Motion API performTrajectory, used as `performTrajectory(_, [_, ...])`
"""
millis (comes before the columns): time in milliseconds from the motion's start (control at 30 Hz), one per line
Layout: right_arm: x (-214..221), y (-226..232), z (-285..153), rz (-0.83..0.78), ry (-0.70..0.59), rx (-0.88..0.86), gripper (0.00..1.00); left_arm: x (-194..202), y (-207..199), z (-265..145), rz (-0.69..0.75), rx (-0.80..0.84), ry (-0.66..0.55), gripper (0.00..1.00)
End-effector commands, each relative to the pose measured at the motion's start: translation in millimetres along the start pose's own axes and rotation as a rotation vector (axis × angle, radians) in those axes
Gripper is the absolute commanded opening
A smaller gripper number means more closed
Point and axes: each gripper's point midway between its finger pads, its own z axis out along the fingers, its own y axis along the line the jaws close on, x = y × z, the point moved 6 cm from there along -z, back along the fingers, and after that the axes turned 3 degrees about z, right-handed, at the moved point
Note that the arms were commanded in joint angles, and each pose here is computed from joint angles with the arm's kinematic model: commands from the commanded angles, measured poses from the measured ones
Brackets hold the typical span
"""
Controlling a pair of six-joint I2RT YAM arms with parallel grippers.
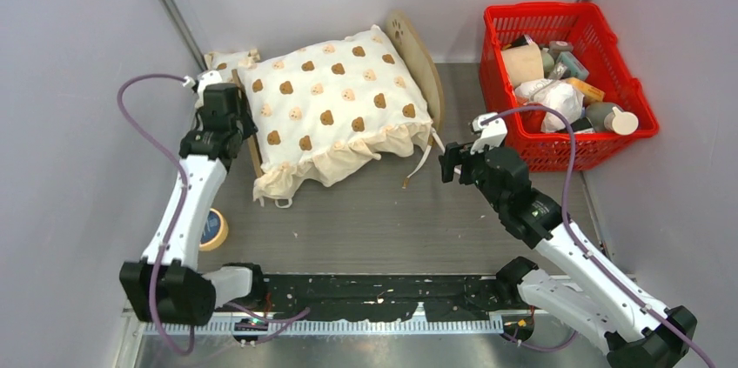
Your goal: Set up the pet bed
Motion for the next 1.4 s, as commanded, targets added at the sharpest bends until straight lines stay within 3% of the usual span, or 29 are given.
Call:
performTrajectory(0, [-12.4, 3.3, -3.7, 0.016, -0.062, -0.022, 0.84, -18.1, -14.0, 36.8, 0.113, 0.048, 0.054, 0.48])
performTrajectory(267, [-16.8, 2.4, -5.6, 0.005, -0.080, -0.020, 0.84, 4.3, -8.4, 91.9, 0.153, -0.051, 0.208, 0.42])
performTrajectory(300, [-16.0, 1.8, -5.0, 0.000, -0.079, -0.017, 0.84, 7.4, 1.9, 97.0, 0.137, -0.079, 0.226, 0.36])
performTrajectory(367, [-11.7, 0.7, -2.6, 0.000, -0.072, -0.008, 0.84, 18.9, 5.3, 99.9, 0.123, -0.079, 0.252, 0.04])
performTrajectory(400, [-8.4, 0.0, 0.0, 0.000, -0.064, 0.003, 0.84, 26.2, 5.2, 98.8, 0.111, -0.067, 0.264, 0.00])
performTrajectory(500, [6.3, -2.0, 12.0, 0.032, -0.033, 0.043, 0.84, 46.1, 3.9, 80.0, 0.024, -0.013, 0.291, 0.00])
performTrajectory(800, [15.1, -7.4, 48.8, 0.020, -0.014, 0.156, 0.81, 115.4, 1.1, -23.7, -0.275, -0.081, 0.213, 0.00])
performTrajectory(933, [16.4, -15.5, 71.2, 0.028, -0.010, 0.203, 0.80, 138.9, -36.6, -38.5, -0.331, 0.174, 0.235, 0.00])
performTrajectory(967, [20.9, -17.1, 76.7, 0.022, 0.006, 0.215, 0.80, 137.4, -48.8, -41.1, -0.318, 0.269, 0.242, 0.03])
performTrajectory(1033, [24.5, -19.3, 84.4, 0.019, 0.015, 0.220, 0.80, 124.8, -64.4, -45.0, -0.246, 0.385, 0.222, 0.21])
performTrajectory(1100, [28.1, -20.0, 90.8, 0.011, 0.034, 0.213, 0.78, 101.8, -68.3, -55.5, -0.083, 0.429, 0.193, 0.32])
performTrajectory(1233, [38.3, -23.3, 103.3, -0.007, 0.067, 0.233, 0.77, 50.4, -39.7, -68.5, 0.191, 0.235, 0.082, 0.49])
performTrajectory(1367, [46.3, -27.7, 116.4, 0.002, 0.097, 0.250, 0.75, -5.2, -13.8, -66.4, 0.197, 0.106, -0.050, 0.58])
